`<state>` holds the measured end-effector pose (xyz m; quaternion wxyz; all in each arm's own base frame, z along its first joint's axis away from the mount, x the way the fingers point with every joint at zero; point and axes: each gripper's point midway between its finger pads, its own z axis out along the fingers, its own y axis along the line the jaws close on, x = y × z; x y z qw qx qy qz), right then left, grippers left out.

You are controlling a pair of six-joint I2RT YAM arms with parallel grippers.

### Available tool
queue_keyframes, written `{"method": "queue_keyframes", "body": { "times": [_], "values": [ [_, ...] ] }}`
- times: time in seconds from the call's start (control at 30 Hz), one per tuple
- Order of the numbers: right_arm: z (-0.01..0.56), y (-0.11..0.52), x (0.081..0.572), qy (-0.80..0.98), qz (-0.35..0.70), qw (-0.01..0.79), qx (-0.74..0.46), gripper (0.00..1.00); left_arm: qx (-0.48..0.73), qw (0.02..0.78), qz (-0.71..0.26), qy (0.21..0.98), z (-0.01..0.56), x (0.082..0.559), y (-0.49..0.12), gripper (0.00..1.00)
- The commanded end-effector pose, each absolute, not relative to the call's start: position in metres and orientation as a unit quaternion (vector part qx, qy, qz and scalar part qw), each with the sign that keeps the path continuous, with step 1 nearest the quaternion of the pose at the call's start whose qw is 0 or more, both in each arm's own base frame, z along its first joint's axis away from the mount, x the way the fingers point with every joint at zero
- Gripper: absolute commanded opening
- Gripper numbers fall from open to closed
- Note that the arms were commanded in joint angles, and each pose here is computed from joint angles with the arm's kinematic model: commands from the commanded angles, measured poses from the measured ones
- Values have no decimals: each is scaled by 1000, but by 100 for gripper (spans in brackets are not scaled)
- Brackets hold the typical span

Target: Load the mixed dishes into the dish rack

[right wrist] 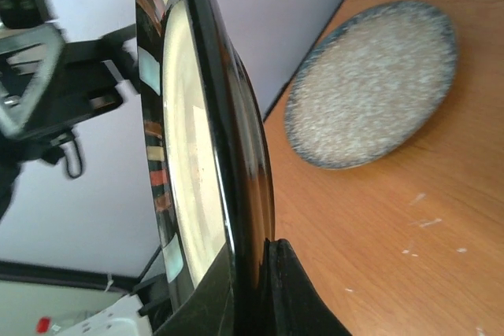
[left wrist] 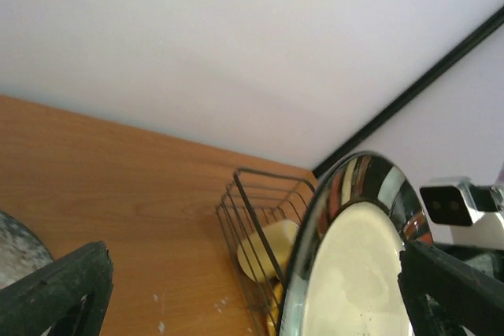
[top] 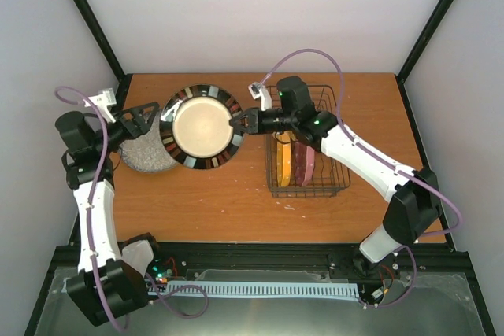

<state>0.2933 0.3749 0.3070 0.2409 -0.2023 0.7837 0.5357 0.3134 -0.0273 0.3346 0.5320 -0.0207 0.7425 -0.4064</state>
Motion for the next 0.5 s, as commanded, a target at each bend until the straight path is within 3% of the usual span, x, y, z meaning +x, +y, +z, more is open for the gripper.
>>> {"method": "queue_keyframes", "body": {
  "times": [0.0,0.23,0.47],
  "values": [
    [373,351,303,748,531,350,-191,3,-23,610,-322,724,380,309,-12,100],
    [383,289,334,782,425,445,-93,3,-57,663,-246,704,399,296,7,100],
    [409,193,335,788,272,552,20,3,-73,639,-223,733,365,297,14,100]
  ]
}}
